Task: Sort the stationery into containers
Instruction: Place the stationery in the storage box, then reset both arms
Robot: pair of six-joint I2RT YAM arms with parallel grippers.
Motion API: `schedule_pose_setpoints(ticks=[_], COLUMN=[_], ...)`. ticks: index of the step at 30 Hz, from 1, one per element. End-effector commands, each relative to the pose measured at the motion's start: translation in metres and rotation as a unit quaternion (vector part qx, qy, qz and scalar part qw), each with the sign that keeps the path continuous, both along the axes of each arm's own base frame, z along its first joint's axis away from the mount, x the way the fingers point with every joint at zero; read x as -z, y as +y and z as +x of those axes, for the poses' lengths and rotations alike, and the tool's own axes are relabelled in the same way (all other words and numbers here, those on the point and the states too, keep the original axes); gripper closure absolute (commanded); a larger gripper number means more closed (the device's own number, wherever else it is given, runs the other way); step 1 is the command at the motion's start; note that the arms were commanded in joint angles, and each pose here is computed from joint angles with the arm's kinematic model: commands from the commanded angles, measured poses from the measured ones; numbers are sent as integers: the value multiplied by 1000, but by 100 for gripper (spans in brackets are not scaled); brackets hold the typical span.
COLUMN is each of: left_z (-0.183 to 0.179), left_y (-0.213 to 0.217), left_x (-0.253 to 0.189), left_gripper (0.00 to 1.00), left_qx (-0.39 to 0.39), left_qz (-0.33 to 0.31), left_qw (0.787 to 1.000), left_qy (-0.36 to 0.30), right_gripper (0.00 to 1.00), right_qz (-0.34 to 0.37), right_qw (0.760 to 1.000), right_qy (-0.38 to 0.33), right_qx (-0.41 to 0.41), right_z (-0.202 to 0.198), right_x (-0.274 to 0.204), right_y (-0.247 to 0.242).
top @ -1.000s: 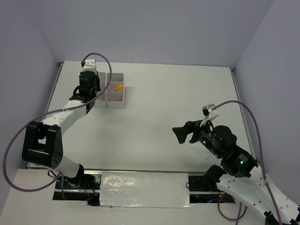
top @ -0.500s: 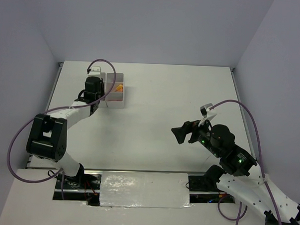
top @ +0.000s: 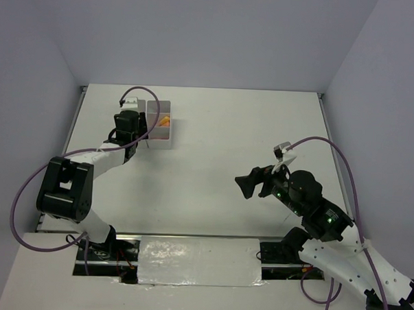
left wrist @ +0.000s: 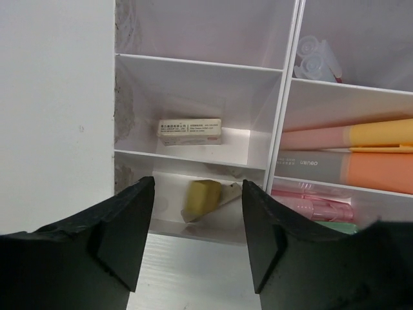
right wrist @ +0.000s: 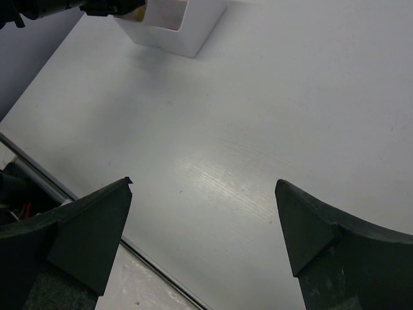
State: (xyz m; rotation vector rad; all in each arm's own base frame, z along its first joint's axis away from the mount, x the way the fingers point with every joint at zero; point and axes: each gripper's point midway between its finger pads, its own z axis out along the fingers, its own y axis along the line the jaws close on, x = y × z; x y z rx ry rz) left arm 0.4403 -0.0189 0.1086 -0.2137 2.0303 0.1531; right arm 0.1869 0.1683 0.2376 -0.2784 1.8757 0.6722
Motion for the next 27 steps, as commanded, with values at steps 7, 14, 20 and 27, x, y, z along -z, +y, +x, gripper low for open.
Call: schedule_pose_setpoints(ticks=[7,14,20,27], left_z=[8,-13,-74,-163], left_y=[5,13,23,34], left_x=[-29,-129,-205,-201], left_gripper=[27,11,1,1], left_qx=[-25,-72,-119,-93], left_qz=[-5,-2,-42,-46], left_qw=[999,993,989,993], left_qy=[-46,-93,-83,-51], right_gripper=[0,0,0,0], right_qz=[10,5,-11,-47], right_qw=[1000,1000,993,978], right_qy=[-25,-29,-41,-69], right_qx=[-9,12,108,193], right_z=[4,8,14,0], right_x=[-15,-21,-52,-101], right_y=[5,-2,-42,-101])
